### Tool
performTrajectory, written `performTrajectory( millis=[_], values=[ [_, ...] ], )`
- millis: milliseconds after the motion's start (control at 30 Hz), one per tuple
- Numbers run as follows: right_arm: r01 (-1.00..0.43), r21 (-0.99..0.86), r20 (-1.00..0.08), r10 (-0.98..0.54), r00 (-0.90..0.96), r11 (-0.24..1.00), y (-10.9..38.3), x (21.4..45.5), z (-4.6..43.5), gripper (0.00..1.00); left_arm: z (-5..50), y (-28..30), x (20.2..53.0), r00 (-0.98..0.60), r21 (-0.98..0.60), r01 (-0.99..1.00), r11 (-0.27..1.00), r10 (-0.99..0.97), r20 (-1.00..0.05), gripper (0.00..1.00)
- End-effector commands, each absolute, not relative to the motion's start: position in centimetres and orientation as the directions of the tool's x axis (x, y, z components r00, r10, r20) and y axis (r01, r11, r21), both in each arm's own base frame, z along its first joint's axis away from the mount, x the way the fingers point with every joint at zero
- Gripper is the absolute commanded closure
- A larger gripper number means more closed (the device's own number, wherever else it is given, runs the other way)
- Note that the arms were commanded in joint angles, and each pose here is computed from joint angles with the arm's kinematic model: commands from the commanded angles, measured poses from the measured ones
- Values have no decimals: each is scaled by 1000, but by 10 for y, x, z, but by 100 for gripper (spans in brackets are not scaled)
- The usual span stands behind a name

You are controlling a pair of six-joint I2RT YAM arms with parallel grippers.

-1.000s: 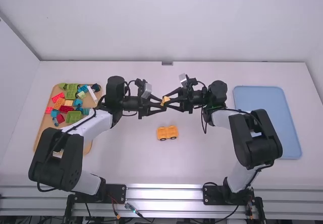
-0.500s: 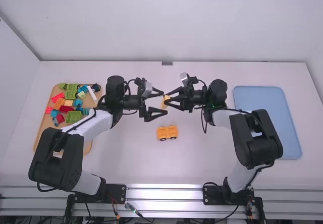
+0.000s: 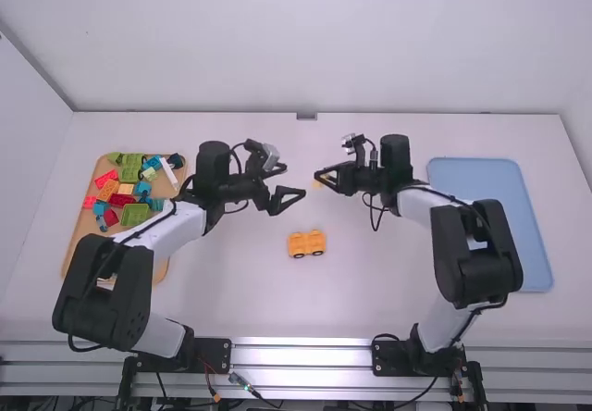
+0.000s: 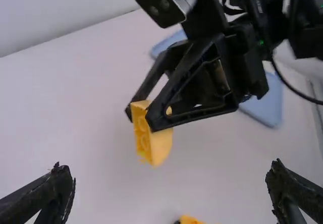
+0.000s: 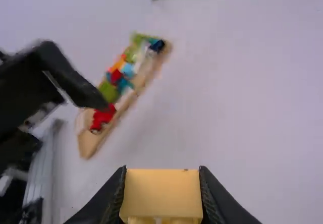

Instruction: Assemble lego blocks to make yellow taxi

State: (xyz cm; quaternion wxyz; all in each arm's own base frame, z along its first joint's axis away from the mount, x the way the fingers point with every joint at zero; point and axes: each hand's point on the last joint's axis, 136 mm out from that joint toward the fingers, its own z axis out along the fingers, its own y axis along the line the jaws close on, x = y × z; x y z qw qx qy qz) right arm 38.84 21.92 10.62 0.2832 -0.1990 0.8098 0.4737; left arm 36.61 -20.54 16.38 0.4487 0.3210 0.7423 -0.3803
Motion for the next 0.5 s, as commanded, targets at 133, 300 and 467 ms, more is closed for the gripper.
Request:
performTrajectory(
  millis=[133, 300, 467],
  values=[
    [-673, 267, -694, -347, -631, 690, 206, 417, 113, 100, 150, -196, 374, -332, -164, 813, 559, 212, -919, 1],
    [-744, -9, -481, -655, -583, 668, 180, 395, 105, 100, 153, -184, 382, -284, -106, 813, 573, 230, -931, 1],
    [-866, -114, -178, -868, -464, 487, 154, 350, 88, 100, 153, -160, 392, -295, -106, 777, 621, 210, -932, 1]
  ],
)
